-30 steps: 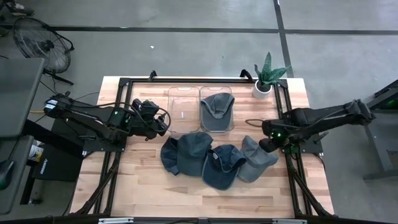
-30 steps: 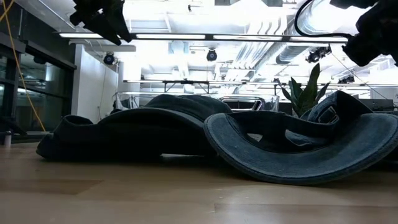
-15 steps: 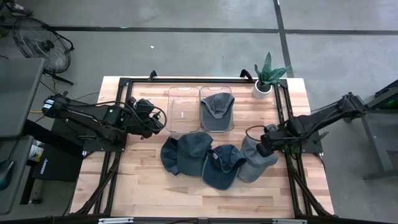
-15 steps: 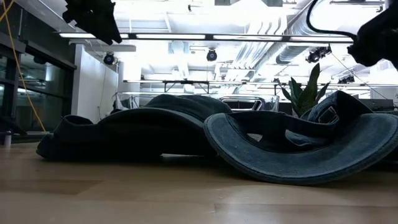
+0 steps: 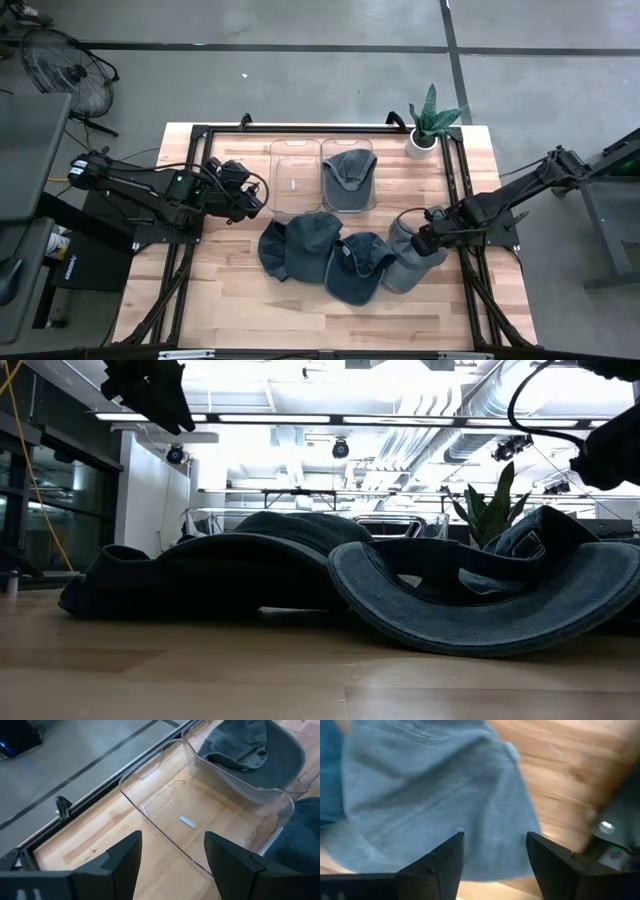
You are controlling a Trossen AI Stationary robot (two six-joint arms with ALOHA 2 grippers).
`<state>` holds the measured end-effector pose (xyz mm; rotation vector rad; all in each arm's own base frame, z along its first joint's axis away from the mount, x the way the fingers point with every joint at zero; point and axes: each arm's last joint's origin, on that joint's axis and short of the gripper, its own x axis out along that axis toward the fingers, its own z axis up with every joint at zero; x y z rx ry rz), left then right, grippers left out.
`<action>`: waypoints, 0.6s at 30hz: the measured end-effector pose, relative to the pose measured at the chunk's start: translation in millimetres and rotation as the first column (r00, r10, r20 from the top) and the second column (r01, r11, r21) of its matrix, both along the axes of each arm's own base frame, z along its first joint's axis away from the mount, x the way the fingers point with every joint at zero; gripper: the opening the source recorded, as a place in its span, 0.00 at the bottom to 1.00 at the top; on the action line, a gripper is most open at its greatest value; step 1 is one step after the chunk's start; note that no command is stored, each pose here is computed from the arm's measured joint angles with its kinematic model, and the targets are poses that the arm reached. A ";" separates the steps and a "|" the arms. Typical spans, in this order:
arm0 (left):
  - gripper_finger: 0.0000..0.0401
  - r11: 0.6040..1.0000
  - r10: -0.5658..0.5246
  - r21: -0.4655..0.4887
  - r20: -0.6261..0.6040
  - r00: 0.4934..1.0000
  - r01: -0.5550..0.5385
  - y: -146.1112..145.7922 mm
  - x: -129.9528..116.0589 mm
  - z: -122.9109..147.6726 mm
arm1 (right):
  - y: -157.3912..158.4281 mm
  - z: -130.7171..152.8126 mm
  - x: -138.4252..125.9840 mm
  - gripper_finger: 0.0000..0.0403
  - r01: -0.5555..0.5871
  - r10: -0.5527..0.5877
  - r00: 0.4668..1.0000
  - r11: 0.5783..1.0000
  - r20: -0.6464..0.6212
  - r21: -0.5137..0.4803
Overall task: Pick & Place hat
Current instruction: Put the gray cap into the right transparent bin
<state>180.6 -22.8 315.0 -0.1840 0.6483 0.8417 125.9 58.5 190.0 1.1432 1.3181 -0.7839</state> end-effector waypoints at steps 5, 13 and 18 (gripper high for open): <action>0.53 1.000 -0.004 -0.008 -0.002 1.000 0.004 -0.2 0.1 -0.2 | 0.7 -12.2 1.9 0.61 0.021 -0.021 0.999 1.000 0.041 0.018; 0.53 1.000 -0.013 -0.023 -0.005 1.000 0.013 -0.6 0.2 -0.5 | 0.4 -36.1 -4.4 0.64 0.057 -0.057 0.998 0.994 -0.004 0.097; 0.53 1.000 -0.013 -0.023 -0.005 1.000 0.013 -0.6 0.2 -0.5 | 1.2 -45.6 -4.4 0.61 0.091 -0.093 0.996 0.985 0.008 0.146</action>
